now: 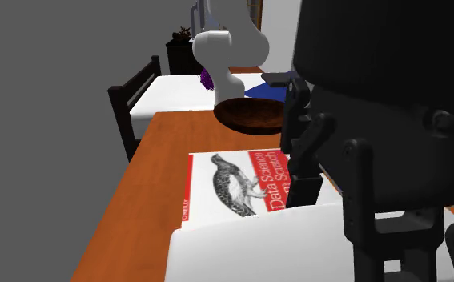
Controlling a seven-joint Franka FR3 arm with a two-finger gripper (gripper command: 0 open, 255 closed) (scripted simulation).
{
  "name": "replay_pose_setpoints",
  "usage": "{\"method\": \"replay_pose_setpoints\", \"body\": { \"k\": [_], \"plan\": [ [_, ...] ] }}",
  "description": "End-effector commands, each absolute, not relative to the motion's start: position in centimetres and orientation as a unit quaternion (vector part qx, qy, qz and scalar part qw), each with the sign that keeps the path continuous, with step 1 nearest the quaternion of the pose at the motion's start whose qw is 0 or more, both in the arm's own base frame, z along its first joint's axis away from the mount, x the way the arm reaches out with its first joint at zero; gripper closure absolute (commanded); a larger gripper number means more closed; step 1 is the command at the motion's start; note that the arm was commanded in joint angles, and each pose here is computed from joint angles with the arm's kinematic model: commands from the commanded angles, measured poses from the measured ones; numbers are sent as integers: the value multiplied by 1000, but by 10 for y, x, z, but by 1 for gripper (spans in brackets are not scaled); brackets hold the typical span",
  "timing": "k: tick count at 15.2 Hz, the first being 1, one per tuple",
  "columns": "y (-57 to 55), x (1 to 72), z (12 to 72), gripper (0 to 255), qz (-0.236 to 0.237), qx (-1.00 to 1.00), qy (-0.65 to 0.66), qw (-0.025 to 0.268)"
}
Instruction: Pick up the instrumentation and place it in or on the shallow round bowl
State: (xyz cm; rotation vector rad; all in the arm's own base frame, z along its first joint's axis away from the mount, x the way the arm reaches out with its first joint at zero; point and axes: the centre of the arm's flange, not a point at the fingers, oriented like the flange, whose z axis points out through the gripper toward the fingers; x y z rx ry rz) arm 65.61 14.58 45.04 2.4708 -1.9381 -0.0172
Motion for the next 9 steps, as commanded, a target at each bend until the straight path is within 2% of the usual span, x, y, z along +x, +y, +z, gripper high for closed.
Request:
{"method": "replay_pose_setpoints", "body": {
  "k": [1,9],
  "plan": [
    [146,656,461,255,-5,787,-617,1],
    [133,551,462,255,-5,787,-617,1]
  ]
}}
